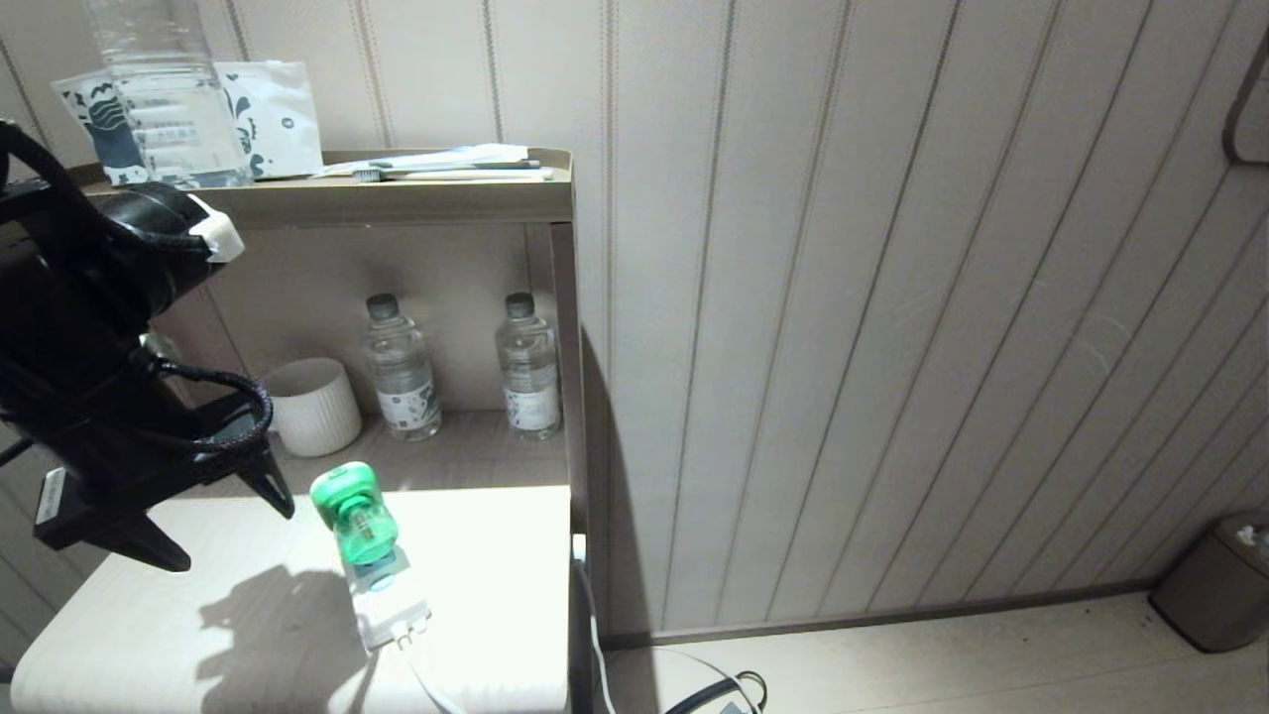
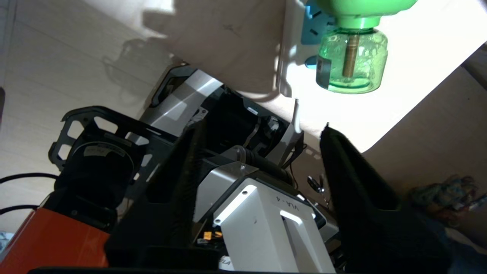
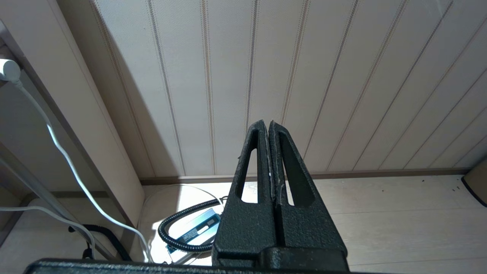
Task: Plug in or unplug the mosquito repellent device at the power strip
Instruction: Hold the socket with your right hand and unplug it with your left hand
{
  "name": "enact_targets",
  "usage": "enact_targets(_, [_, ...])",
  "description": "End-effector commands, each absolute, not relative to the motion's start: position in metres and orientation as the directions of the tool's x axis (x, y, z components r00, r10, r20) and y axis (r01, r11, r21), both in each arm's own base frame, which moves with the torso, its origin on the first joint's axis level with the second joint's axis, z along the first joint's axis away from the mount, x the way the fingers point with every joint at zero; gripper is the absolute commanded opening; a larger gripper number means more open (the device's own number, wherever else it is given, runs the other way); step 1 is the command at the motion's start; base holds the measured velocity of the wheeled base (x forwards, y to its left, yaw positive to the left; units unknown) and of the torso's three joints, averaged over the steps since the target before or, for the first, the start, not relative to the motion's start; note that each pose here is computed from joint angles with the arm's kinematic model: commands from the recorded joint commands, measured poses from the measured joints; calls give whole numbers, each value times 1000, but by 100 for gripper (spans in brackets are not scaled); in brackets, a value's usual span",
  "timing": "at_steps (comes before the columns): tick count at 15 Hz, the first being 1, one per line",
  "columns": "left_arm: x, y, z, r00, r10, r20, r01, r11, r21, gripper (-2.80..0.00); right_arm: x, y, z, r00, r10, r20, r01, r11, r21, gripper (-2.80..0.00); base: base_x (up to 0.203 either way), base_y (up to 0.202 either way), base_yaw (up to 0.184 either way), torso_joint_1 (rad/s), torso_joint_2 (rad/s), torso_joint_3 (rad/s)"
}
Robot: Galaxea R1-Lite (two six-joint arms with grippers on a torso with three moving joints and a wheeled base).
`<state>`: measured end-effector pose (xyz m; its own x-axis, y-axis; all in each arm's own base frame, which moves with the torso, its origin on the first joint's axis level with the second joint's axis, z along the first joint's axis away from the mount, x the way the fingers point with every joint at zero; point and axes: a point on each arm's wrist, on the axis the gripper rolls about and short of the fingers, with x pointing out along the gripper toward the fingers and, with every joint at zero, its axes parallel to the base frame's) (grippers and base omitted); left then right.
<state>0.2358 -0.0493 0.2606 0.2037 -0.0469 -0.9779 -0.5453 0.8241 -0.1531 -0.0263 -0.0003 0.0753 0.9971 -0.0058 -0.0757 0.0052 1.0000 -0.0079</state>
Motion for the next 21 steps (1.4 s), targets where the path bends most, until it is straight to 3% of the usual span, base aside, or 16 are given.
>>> enact_targets(1, [222,-46,267,222,-48,-974,-546,821,-165,-280,-26,0,75,997,-5,-77,4,1000,-8,-280,0,0,0,0,0,0])
enact_targets(6, [198,-37,275,299,30,-954,-515,846,-135,-280,-26,0,75,997,-5,-77,4,1000,-8,-280,0,0,0,0,0,0])
enact_targets(12, [176,-14,275,616,125,-777,-355,925,-132,-280,-26,0,75,997,-6,-78,6,1000,-8,-280,0,0,0,0,0,0])
enact_targets(16, [166,0,269,651,210,-729,-403,910,-98,-280,-26,0,75,997,-6,-78,6,1000,-8,-280,0,0,0,0,0,0])
enact_targets(21, [121,3,232,691,220,-689,-347,936,-49,-280,-26,0,75,997,-5,-77,4,1000,-8,-280,0,0,0,0,0,0])
